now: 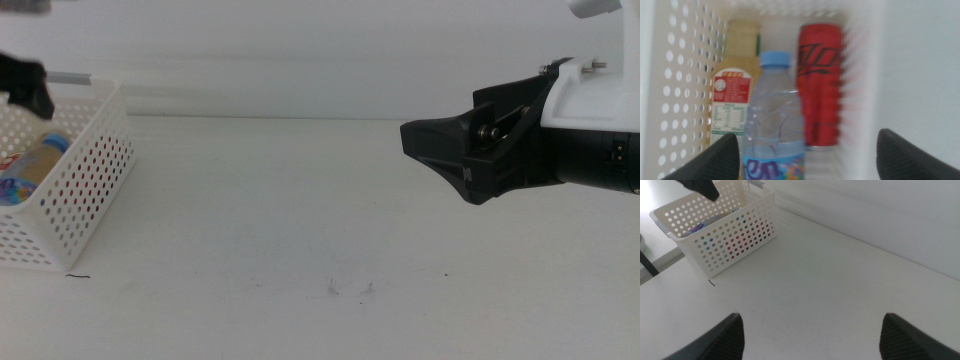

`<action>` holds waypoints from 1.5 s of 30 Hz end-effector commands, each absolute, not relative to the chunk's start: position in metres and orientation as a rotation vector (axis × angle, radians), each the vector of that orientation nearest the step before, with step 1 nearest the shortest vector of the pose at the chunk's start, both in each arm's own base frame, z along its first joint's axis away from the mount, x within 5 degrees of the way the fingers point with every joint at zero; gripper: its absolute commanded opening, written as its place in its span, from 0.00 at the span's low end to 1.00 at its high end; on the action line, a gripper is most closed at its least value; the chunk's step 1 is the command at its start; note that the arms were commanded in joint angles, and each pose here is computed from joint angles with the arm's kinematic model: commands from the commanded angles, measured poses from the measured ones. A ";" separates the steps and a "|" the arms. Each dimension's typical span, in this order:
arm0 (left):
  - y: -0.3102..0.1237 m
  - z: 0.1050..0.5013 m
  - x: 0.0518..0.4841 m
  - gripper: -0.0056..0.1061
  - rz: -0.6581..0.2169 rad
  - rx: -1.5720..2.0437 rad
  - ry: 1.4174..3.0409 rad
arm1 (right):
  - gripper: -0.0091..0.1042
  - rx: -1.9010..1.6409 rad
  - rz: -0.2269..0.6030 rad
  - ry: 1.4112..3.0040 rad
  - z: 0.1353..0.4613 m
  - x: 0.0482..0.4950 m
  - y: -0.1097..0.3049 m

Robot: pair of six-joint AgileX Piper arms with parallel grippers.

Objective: Use arms to grab the bottles and put them into the dustbin to the left of the table.

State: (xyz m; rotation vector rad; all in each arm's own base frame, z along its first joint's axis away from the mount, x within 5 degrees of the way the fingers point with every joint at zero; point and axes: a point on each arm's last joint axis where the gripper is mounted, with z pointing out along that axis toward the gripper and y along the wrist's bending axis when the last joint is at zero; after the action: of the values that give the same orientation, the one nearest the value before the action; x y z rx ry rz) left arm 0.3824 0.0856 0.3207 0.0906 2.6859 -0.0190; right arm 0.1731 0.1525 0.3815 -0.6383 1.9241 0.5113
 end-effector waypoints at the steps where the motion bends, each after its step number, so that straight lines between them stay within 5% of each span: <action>1: 0.066 0.355 0.364 0.89 -0.025 0.112 2.621 | 0.90 -0.642 0.507 1.919 0.381 0.172 0.152; 10: -0.019 0.443 0.271 0.89 -0.047 0.331 2.195 | 0.90 -0.642 0.507 1.919 0.381 0.172 0.152; 18: -0.038 0.462 0.170 0.89 -0.104 0.399 1.897 | 0.90 -0.642 0.507 1.919 0.381 0.172 0.152; 27: -0.028 0.458 0.126 0.89 -0.089 0.351 1.846 | 0.90 -0.642 0.507 1.919 0.381 0.172 0.152; 45: -0.030 0.463 0.124 0.89 -0.155 0.295 1.803 | 0.89 -0.642 0.507 1.919 0.381 0.172 0.152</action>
State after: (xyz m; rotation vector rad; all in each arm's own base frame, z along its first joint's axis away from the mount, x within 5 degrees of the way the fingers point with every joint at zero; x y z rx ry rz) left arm 0.1250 -0.0311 0.4602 0.3256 1.8347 -0.1592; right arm 0.1731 0.1525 0.3815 -0.6361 1.9251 0.5128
